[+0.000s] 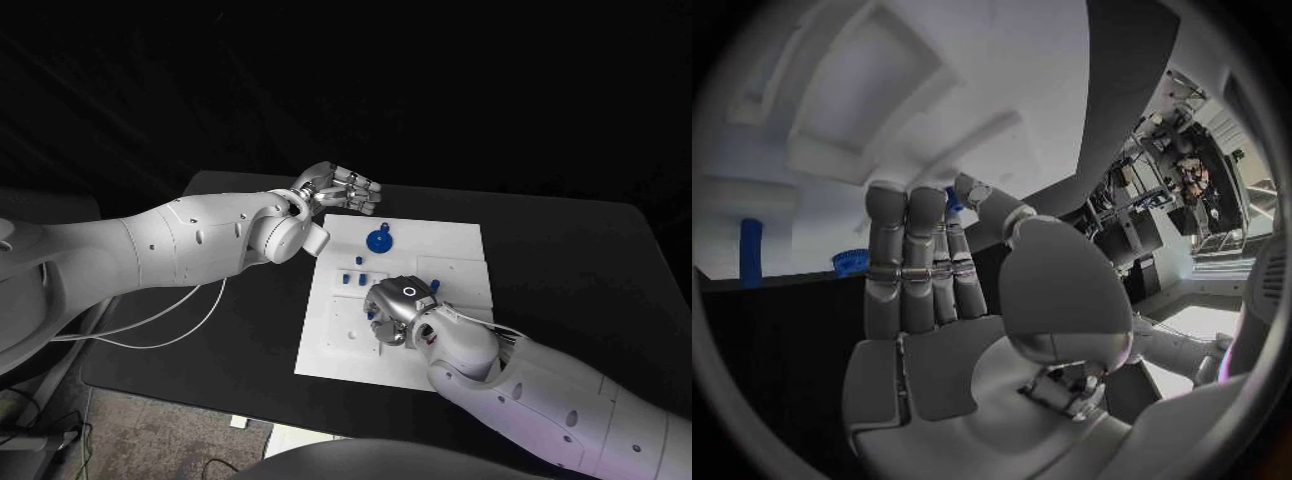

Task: Assemble the parts on the task board

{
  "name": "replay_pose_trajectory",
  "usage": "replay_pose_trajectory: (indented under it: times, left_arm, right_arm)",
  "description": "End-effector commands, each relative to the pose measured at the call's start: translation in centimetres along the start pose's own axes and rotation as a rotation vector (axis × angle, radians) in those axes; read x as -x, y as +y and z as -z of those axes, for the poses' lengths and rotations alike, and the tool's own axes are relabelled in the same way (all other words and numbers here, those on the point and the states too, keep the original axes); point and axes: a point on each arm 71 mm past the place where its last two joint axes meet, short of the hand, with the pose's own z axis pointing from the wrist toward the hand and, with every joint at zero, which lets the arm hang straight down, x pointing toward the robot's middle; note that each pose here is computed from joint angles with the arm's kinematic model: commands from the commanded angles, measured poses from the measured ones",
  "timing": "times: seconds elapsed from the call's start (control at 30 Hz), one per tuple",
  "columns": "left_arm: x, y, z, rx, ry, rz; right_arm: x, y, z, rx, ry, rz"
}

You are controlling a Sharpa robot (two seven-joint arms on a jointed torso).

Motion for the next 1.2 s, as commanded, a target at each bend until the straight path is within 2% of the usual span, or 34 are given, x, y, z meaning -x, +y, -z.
replay_pose_trajectory:
  times: [0.03,0.37,0.6,0.77,0.9,1.03,1.2]
  left_arm:
    - [-0.17,-0.15,-0.04,-0.004,0.015,0.007]
    - [0.02,-0.05,0.07,0.003,0.021,0.007]
    - [0.28,0.0,0.17,0.005,0.017,0.004]
    - [0.4,0.0,0.18,0.001,0.016,0.004]
    - [0.46,0.0,0.17,-0.003,0.017,0.004]
    - [0.48,0.01,0.14,-0.005,0.017,0.003]
    - [0.49,0.02,0.11,-0.005,0.017,0.003]
  right_arm:
    - [0.0,-0.3,0.3,-0.007,-0.016,-0.022]
    - [1.5,-1.4,1.9,-0.022,-0.08,-0.068]
    - [5.4,-3.7,3.3,-0.07,-0.16,-0.12]
    - [8.1,-6.9,3.8,-0.131,-0.137,-0.143]
    - [9.1,-9.3,4.2,-0.169,-0.13,-0.132]
    - [9.2,-10.9,4.2,-0.204,-0.097,-0.102]
    - [8.8,-11.7,3.8,-0.224,-0.048,-0.082]
